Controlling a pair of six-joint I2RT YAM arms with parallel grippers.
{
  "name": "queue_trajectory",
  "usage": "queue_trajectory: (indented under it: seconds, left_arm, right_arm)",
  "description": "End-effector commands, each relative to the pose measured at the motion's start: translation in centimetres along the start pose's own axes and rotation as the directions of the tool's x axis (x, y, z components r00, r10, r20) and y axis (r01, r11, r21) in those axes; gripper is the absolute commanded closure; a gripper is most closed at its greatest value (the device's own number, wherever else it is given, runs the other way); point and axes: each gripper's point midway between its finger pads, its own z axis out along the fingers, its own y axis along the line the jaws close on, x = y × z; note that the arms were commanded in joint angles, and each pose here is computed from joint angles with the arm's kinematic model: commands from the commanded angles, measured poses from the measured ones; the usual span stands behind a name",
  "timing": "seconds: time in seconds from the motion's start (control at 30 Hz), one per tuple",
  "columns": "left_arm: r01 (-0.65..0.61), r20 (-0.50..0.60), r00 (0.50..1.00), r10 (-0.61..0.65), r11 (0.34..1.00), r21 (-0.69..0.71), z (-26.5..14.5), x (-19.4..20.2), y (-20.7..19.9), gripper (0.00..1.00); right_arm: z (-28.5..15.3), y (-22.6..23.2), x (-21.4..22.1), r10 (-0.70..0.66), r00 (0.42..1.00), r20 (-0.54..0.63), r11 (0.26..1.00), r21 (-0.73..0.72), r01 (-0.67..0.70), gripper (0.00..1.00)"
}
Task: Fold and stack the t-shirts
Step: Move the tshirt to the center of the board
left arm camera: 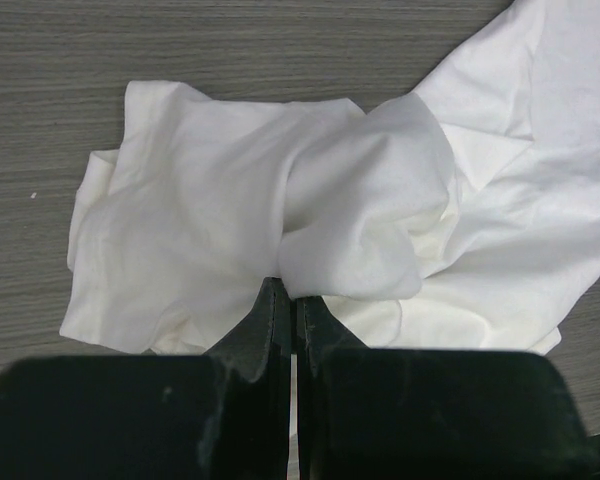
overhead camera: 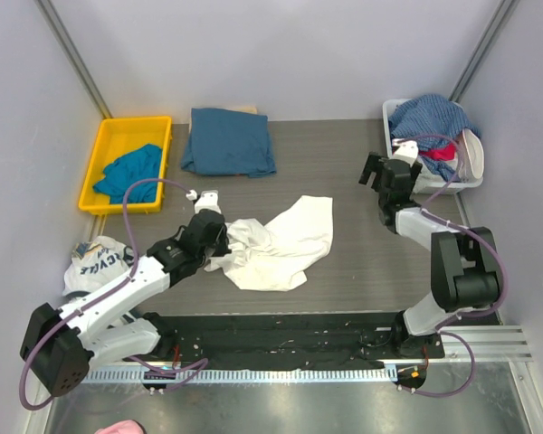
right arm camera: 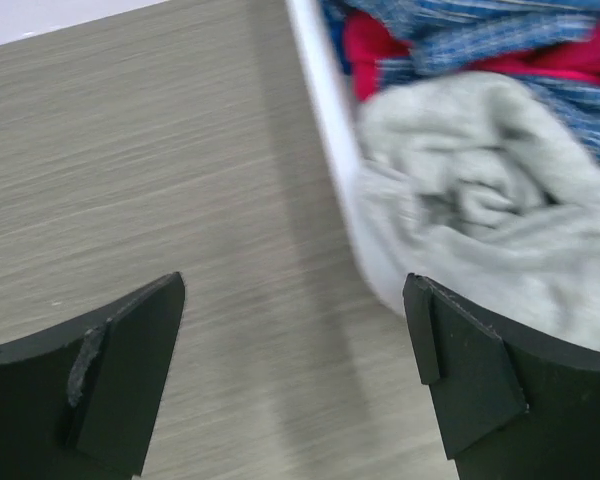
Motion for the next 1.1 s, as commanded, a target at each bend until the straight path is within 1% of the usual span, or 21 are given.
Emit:
queue_trajectory:
  seconds: [0.0,0.03,0.07,0.13,0.17,0.27,0.33,0.43,0.53,0.67,0.77,0.8,0.97,1.07]
  left_arm:
    - [0.048,0.065,0.997,-0.05,0.999,0.024,-0.4,-1.4,-0.4,1.0]
    - [0.05,0.066,0.996,-0.052,0.998,0.024,-0.4,-1.4,-0.3,1.0]
    - [0.051,0.064,0.997,-0.052,0.999,0.02,-0.4,-1.1,-0.2,1.0]
    - [0.055,0.068,0.996,-0.056,0.998,0.019,-0.5,-1.1,0.0,1.0]
    - [0.054,0.067,0.996,-0.055,0.998,0.016,-0.5,-0.9,0.1,1.0]
    - [0.059,0.074,0.995,-0.06,0.998,0.006,-0.7,-0.8,0.5,1.0]
    - [0.061,0.077,0.995,-0.061,0.998,-0.001,-0.7,-0.8,0.7,1.0]
    - [0.058,0.077,0.995,-0.058,0.998,-0.005,-0.7,-0.6,0.9,1.0]
    - [0.057,0.079,0.995,-0.056,0.998,-0.011,-0.8,-0.5,1.1,1.0]
    - [0.054,0.08,0.995,-0.053,0.998,-0.013,-0.8,-0.5,1.2,1.0]
    - [0.05,0.08,0.996,-0.049,0.999,-0.016,-0.8,-0.5,1.3,1.0]
    - [0.051,0.081,0.995,-0.05,0.999,-0.015,-0.9,-0.5,1.3,1.0]
    - [0.055,0.083,0.995,-0.053,0.998,-0.016,-1.0,-0.5,1.3,1.0]
    - [0.054,0.083,0.995,-0.053,0.998,-0.018,-1.0,-0.5,1.4,1.0]
  right_arm:
    - [-0.1,2.9,4.9,-0.056,0.979,-0.194,0.995,-0.086,0.04,0.0]
    - [0.1,3.5,4.6,-0.056,0.978,-0.203,0.995,-0.089,0.039,0.0]
    - [0.2,4.2,5.9,-0.076,0.967,-0.242,0.993,-0.101,0.053,0.0]
    - [0.4,5.1,6.5,-0.087,0.946,-0.312,0.992,-0.111,0.055,0.0]
    - [0.4,5.7,7.6,-0.105,0.933,-0.344,0.99,-0.123,0.066,0.0]
    - [0.3,6.7,8.3,-0.118,0.927,-0.356,0.987,-0.144,0.071,0.0]
    - [0.1,8.1,8.5,-0.116,0.92,-0.375,0.98,-0.197,0.043,0.0]
    - [0.0,8.9,10.1,-0.158,0.886,-0.437,0.97,-0.238,0.056,0.0]
    - [-0.3,9.5,10.6,-0.179,0.879,-0.443,0.965,-0.255,0.068,0.0]
    - [-0.6,10.8,11.1,-0.188,0.865,-0.465,0.947,-0.319,0.035,0.01]
    - [-0.7,11.5,11.4,-0.196,0.857,-0.477,0.935,-0.354,0.017,0.04]
    - [-1.1,12.2,11.6,-0.2,0.849,-0.488,0.922,-0.387,-0.005,0.06]
    - [-1.3,12.9,12.5,-0.217,0.828,-0.517,0.906,-0.422,-0.027,0.08]
    - [-1.7,13.7,13.0,-0.233,0.815,-0.531,0.888,-0.457,-0.044,0.11]
